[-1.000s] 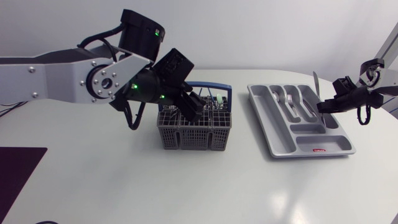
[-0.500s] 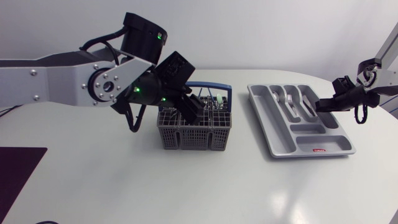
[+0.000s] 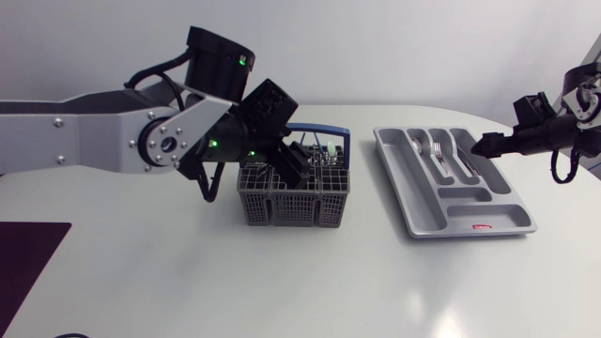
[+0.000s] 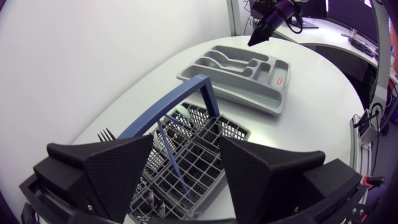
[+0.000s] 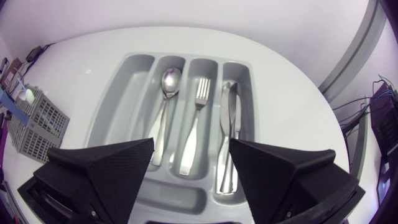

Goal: Unload the cutlery basket into the drawer organizer.

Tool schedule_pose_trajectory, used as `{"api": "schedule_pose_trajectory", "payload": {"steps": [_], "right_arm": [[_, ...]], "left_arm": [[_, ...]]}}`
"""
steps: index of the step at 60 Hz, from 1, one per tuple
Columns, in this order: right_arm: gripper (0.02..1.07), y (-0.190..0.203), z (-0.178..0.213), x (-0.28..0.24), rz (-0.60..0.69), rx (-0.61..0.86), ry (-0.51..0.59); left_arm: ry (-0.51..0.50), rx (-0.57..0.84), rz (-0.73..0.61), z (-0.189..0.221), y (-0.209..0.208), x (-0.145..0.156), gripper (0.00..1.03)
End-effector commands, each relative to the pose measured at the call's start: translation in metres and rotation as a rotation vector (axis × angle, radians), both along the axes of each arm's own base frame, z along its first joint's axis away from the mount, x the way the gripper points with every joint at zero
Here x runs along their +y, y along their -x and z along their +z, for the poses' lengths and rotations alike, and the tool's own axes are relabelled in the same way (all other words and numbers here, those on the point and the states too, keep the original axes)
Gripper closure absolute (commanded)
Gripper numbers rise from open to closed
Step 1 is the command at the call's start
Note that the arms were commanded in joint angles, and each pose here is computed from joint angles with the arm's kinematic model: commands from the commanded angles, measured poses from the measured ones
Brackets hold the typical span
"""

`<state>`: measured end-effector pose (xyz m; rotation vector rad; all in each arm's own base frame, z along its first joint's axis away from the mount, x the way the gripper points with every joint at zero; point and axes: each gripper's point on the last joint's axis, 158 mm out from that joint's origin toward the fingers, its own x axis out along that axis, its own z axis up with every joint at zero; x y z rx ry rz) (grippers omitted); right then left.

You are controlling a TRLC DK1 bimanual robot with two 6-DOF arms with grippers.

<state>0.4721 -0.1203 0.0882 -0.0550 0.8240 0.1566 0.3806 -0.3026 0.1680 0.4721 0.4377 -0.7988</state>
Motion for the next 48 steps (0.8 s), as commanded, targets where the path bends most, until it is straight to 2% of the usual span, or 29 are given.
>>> {"api": "schedule_pose_trajectory", "payload": {"steps": [1, 22, 25, 39, 43, 48], "right_arm": [[0.17, 0.014, 0.002, 0.027, 0.042, 0.003, -0.026], [0.17, 0.051, 0.015, 0.104, 0.175, -0.047, -0.031], [0.17, 0.054, 0.014, 0.109, 0.185, -0.049, -0.032], [0.17, 0.066, 0.013, 0.118, 0.203, -0.055, -0.035], [0.17, 0.068, 0.014, 0.119, 0.205, -0.06, -0.036], [0.17, 0.07, 0.013, 0.121, 0.211, -0.061, -0.039]], "left_arm": [[-0.039, -0.006, 0.003, -0.021, 0.001, 0.005, 0.13], [-0.053, -0.171, 0.125, -0.041, -0.019, 0.003, 0.23], [-0.051, -0.183, 0.142, -0.043, -0.023, 0.002, 0.27], [-0.047, -0.199, 0.221, -0.048, -0.037, 0.007, 0.27], [-0.038, -0.207, 0.232, -0.047, -0.039, 0.006, 0.31], [-0.023, -0.209, 0.243, -0.046, -0.041, 0.004, 0.31]]}}
